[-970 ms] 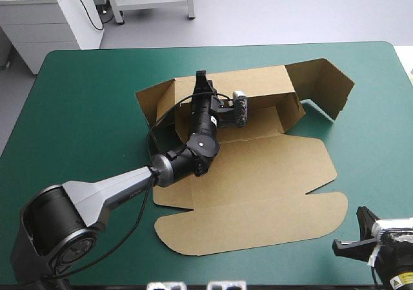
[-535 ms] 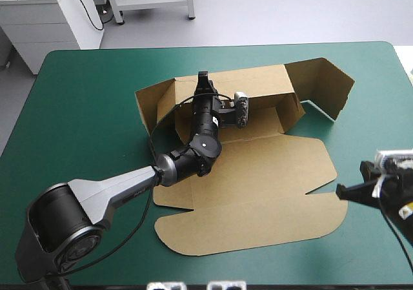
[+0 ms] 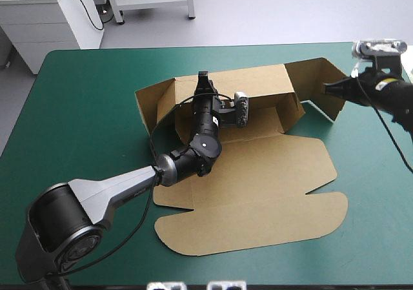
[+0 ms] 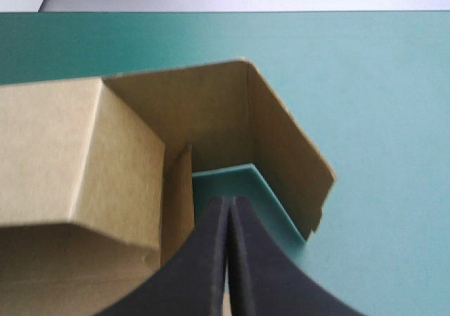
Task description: Fold the box
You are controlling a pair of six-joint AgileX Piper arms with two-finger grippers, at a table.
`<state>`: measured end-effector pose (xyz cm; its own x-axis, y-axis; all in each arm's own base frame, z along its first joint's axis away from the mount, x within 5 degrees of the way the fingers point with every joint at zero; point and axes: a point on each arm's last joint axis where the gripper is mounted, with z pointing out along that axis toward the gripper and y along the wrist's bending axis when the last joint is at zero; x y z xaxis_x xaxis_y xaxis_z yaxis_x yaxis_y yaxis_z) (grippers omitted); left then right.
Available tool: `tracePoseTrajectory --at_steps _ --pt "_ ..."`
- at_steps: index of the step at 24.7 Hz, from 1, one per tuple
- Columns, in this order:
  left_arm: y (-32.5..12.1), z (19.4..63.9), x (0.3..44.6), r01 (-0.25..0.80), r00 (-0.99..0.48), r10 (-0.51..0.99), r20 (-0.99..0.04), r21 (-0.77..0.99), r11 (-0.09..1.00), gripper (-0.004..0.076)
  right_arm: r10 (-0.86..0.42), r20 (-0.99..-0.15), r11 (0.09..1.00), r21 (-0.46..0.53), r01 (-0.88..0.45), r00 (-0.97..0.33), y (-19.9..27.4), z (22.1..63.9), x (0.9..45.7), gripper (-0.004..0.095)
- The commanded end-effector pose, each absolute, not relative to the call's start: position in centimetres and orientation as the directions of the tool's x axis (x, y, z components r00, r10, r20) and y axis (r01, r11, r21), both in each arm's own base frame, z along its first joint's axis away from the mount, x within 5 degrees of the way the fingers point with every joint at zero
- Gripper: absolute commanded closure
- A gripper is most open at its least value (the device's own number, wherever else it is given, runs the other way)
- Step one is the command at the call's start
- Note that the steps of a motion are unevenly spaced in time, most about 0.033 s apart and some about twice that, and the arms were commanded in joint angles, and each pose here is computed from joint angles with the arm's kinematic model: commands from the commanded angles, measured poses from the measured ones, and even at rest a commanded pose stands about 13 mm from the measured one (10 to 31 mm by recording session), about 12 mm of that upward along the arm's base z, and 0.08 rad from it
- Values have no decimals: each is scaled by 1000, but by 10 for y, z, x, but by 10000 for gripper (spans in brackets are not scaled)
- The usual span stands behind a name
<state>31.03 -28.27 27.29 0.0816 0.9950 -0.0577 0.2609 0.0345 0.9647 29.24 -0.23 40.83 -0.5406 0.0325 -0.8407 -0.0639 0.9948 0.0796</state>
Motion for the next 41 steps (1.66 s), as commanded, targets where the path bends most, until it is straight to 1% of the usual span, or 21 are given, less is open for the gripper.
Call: tracePoseTrajectory --at_steps 1,4,7,12,14,18,20,24,26,29,33,36,38,41 --pt "-278 295 307 218 55 992 -117 970 102 732 61 -909 993 98 -68 -412 -4 440 318 928" --pt "-278 295 307 218 55 992 -117 970 102 732 78 -922 991 112 -70 -379 -6 446 360 927" --pt "-278 295 307 218 55 992 -117 970 102 732 92 -923 991 121 -54 -375 -9 428 396 928" --pt "-278 295 307 222 62 991 -118 970 102 732 114 -923 991 131 -19 -368 -14 390 433 928" --pt "-278 295 307 222 62 991 -118 970 102 732 117 -922 991 131 -14 -369 -14 383 439 928" --pt "-278 295 307 222 62 991 -118 970 102 732 118 -910 991 133 -11 -397 -15 371 445 928" --pt "-278 295 307 222 62 991 -118 970 102 732 124 -891 989 147 -18 -437 -13 368 443 928" --pt "-278 295 307 222 62 991 -118 970 102 732 141 -830 981 190 -36 -539 -8 359 438 928" --pt "-278 295 307 222 62 991 -118 970 102 732 132 -802 980 193 -44 -583 -7 355 435 928" --pt "-279 295 307 223 64 991 -119 970 102 732 89 -764 981 177 -75 -639 -5 350 431 928" --pt "-279 295 307 223 64 991 -119 970 102 732 22 -680 976 173 -132 -733 -1 341 422 928" --pt "-279 295 307 223 64 991 -119 970 102 732 -14 -659 964 192 -185 -752 4 341 418 928" --pt "-279 295 307 223 64 991 -119 970 102 732 -8 -654 956 217 -197 -757 6 344 415 928" --pt "-279 295 307 220 67 991 -114 971 97 732 -28 -631 949 228 -219 -775 9 349 407 928"
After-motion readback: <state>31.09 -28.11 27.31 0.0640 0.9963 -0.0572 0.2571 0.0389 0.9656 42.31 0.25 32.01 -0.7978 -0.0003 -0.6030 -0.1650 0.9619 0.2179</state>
